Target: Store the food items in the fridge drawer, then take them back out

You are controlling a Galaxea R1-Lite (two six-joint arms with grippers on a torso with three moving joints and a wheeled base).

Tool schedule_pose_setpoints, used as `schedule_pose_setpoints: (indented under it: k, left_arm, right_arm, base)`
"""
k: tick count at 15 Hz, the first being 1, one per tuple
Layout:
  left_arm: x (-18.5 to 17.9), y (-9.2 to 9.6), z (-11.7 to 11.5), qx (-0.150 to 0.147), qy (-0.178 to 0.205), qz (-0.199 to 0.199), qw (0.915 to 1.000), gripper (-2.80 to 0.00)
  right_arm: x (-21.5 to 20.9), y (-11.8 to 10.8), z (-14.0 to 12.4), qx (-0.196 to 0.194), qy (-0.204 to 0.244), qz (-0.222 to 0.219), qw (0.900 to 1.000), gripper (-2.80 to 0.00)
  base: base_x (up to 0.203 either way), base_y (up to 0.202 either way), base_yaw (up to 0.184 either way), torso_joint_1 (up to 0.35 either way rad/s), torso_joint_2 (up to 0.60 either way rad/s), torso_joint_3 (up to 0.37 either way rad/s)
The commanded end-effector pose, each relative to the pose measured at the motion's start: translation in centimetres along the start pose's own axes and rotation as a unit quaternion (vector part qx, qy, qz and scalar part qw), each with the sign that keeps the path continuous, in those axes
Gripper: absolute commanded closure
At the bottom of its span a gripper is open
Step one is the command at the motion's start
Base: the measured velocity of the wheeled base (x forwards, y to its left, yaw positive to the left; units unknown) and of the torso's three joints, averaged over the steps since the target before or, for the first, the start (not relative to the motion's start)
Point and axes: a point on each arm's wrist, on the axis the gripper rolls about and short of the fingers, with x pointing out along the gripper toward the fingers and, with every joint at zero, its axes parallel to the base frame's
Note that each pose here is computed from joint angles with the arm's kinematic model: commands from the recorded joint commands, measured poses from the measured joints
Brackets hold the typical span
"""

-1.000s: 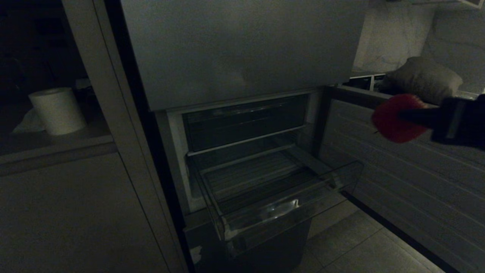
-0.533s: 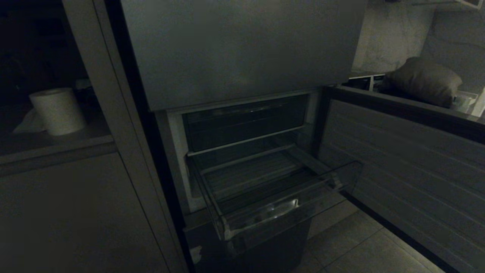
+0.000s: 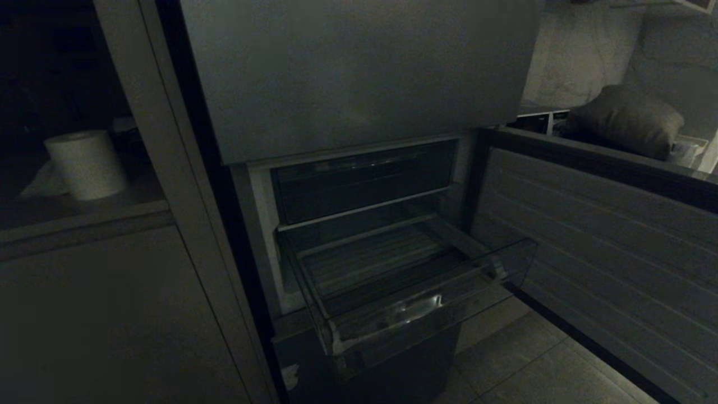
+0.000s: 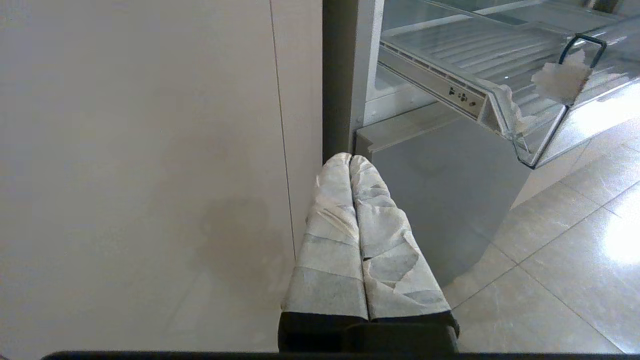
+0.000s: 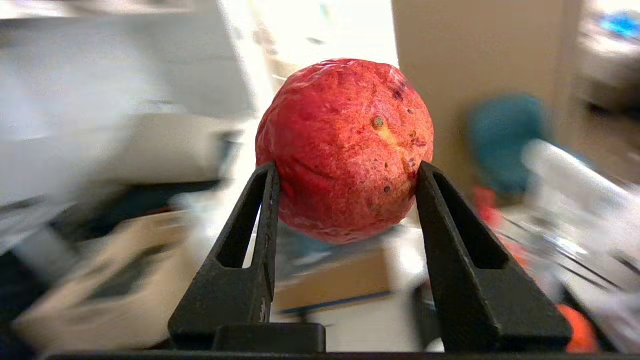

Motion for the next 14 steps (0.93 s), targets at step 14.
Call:
schedule_pose_setpoints:
  k: [14]
  left_arm:
    - [0.0, 0.0, 0.0, 0.000, 0.001, 0.000, 1.0000, 0.00]
  right_arm:
    - [15.5, -15.0, -25.0, 0.033, 0.341, -0.046, 0.938, 0.00]
  base:
    - [0.000, 0.000, 0.000, 0.000, 0.00, 0.000]
